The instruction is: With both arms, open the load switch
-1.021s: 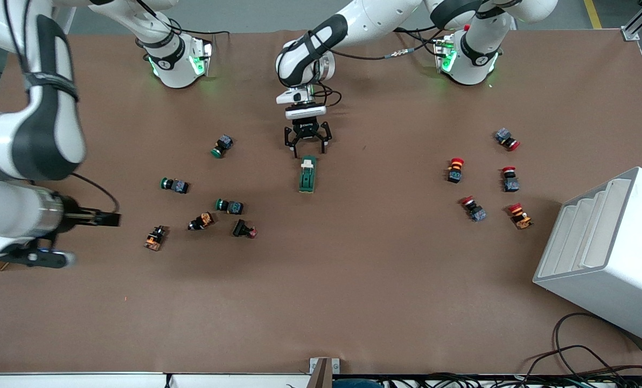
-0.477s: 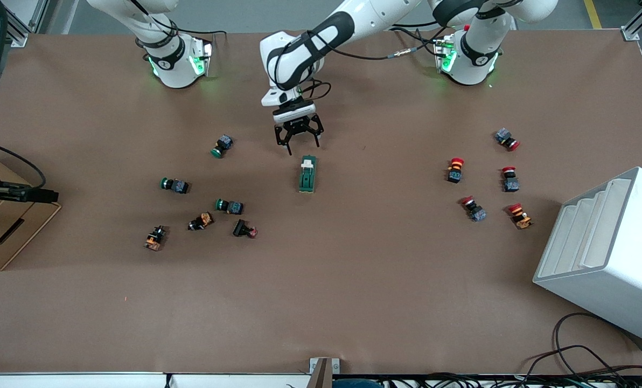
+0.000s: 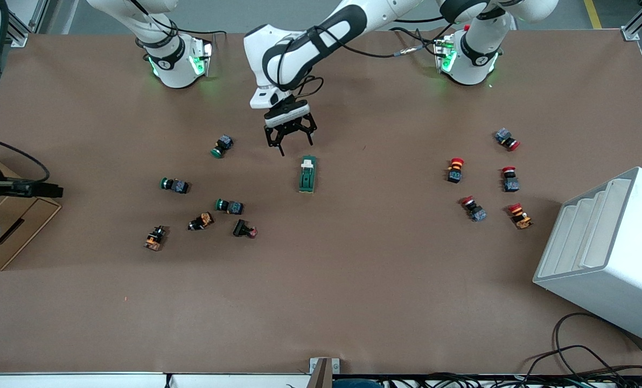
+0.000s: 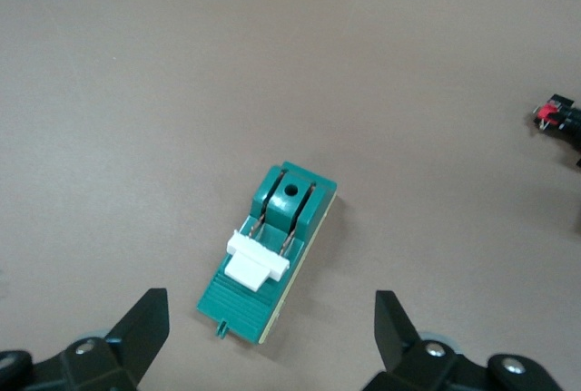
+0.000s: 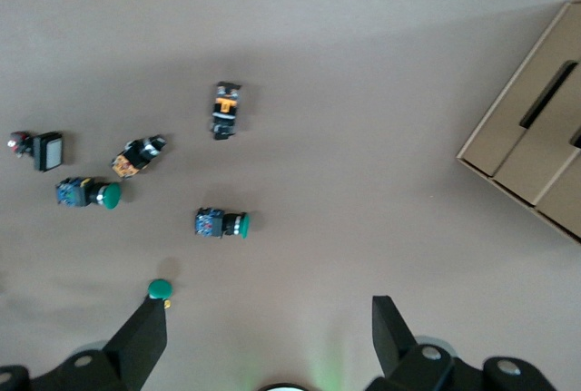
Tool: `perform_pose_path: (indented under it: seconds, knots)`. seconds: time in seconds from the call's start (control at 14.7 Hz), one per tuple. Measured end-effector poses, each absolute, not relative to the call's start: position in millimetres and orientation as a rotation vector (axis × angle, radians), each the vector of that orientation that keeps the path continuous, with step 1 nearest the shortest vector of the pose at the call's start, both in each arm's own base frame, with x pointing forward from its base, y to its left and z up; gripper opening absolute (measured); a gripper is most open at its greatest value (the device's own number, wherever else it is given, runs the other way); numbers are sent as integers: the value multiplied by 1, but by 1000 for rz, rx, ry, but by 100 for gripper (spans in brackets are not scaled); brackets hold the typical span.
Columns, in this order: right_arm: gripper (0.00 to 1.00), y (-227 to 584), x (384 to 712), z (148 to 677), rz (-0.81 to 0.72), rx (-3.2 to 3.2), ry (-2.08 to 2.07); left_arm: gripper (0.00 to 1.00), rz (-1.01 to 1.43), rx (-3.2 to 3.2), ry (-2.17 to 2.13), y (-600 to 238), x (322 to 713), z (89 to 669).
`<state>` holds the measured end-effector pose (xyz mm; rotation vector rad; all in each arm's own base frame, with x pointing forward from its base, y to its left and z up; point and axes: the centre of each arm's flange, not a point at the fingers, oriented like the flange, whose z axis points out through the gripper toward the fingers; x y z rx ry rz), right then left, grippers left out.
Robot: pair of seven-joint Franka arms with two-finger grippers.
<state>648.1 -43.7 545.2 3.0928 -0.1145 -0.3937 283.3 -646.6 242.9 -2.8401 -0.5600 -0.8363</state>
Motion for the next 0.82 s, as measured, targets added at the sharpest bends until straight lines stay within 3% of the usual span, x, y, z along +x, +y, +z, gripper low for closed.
perform_pose_path:
  seconds: [0.48,0.82]
  knots:
    - [100,-25,629,586,-336,3106,-65,100,-524,-2971,-583,-603,374,394]
    - [100,-26,598,605,-304,3120,17,100,-225,-3032,-566,-509,461,503]
